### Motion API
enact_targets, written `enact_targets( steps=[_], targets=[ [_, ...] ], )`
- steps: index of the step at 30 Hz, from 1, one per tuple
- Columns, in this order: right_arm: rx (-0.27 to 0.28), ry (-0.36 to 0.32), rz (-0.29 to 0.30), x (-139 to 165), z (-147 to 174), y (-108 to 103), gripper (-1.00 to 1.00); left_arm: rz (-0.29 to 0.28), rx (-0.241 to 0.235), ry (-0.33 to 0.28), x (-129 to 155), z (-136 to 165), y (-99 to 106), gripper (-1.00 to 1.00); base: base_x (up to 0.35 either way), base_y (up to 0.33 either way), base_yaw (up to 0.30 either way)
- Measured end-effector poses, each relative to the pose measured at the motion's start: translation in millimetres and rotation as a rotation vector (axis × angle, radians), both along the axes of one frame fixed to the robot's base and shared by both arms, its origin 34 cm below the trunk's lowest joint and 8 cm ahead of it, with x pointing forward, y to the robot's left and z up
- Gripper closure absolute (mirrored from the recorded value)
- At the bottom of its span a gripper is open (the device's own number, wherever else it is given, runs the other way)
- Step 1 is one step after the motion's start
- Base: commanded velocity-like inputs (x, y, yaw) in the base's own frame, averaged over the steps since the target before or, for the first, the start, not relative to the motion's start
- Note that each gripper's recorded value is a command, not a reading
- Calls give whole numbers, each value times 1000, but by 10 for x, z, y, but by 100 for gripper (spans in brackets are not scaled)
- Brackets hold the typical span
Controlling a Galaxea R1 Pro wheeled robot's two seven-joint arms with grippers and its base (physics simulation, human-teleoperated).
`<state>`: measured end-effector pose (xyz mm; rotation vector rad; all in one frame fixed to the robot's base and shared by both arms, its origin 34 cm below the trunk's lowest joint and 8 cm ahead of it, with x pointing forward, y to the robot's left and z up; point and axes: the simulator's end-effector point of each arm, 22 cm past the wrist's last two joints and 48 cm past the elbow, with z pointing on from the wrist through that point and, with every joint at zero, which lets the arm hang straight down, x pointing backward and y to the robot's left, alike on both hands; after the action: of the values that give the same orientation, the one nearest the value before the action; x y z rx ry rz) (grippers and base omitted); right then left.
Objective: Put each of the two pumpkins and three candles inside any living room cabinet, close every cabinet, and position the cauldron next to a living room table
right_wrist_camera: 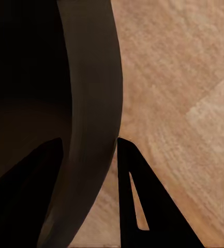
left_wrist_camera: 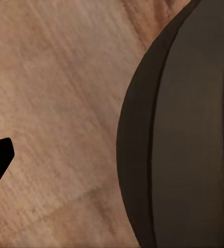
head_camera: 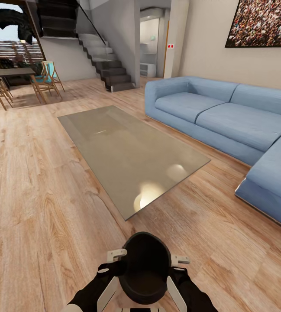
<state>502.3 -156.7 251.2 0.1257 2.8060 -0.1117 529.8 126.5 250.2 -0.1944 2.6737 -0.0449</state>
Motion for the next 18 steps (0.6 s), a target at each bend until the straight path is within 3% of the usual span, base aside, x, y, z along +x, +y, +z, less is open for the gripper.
enact_targets(
  steps=[7,10,11,18],
  targets=[
    [19,2,-20,-13,-8,31,100,0,0,0,0,0,0,-100,0,0,0],
    [1,-2,-2,8,5,1,100,0,0,0,-2,-1,0,-100,0,0,0],
    [14,5,-14,-22,-14,23,-100,0,0,0,2,1,0,-100,0,0,0],
    [14,-7,-10,23,13,27,-100,-1,-3,-1,3,2,-7,-100,0,0,0]
  ],
)
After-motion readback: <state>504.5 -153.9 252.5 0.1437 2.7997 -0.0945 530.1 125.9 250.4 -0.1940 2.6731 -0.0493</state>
